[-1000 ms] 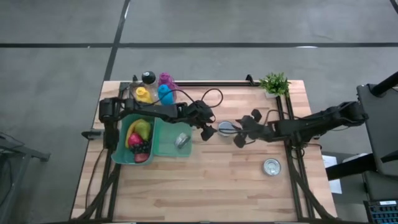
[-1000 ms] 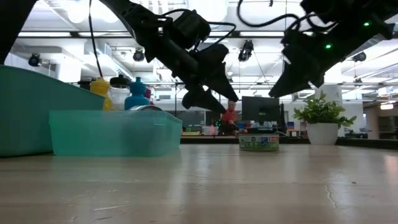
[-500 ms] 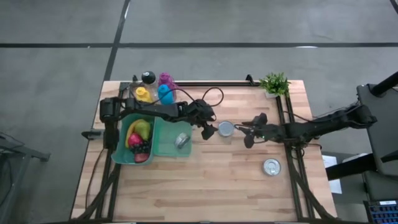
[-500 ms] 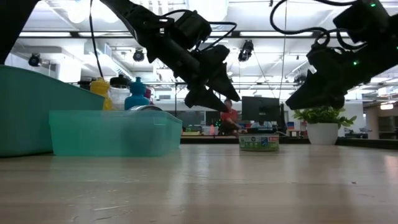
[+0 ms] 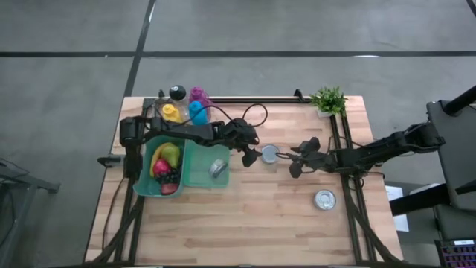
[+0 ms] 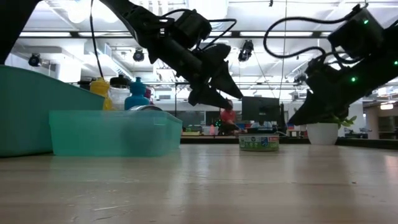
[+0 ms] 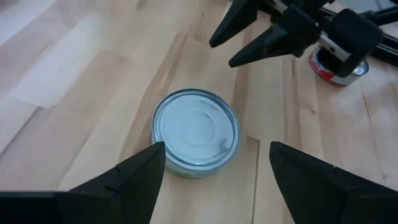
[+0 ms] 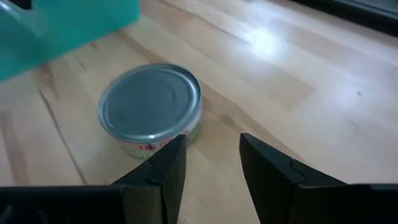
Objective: Pick & Place Food Item
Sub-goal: Put the green tuna can into the light green bin
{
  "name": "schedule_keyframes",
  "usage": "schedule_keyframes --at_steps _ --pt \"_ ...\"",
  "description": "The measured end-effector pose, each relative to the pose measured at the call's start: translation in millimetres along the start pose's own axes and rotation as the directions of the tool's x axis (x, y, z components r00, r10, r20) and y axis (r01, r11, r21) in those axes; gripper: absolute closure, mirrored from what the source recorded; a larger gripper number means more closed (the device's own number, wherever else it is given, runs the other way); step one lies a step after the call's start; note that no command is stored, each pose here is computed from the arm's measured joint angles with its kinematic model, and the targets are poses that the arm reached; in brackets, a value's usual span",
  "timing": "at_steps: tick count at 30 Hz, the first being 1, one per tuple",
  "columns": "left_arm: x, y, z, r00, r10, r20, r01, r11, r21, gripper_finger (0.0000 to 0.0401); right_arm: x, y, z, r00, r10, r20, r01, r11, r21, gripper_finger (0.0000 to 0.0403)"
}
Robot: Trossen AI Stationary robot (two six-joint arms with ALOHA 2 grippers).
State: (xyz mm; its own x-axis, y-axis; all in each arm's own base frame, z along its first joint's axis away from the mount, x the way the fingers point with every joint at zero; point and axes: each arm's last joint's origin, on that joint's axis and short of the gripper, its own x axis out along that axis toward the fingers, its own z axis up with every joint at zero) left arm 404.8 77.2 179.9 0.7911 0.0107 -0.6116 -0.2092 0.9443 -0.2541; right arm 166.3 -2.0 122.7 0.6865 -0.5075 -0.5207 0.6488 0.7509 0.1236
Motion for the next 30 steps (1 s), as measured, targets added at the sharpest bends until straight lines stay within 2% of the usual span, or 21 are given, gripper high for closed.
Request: schedule_keyframes --at_steps 13,24,30 --pt "22.8 12.2 -15.0 0.999 0.018 -0.028 -0.018 1.000 -0.011 0.0105 19.5 8.0 -4.8 0.998 -0.052 -0.044 0.050 0.998 -0.032 0.0256" --pt "26.7 28.1 -18.2 0.997 0.066 -0.038 -0.067 0.997 -0.035 0.0105 37.9 3.4 -13.4 0.988 -0.127 -0.091 0.123 0.991 -0.050 0.0256" --pt "27.7 31.6 -19.6 0.996 0.073 -0.046 -0.075 0.995 -0.059 0.0105 43.1 5.8 -13.2 0.993 -0.102 -0.063 0.101 0.995 -0.026 0.0256"
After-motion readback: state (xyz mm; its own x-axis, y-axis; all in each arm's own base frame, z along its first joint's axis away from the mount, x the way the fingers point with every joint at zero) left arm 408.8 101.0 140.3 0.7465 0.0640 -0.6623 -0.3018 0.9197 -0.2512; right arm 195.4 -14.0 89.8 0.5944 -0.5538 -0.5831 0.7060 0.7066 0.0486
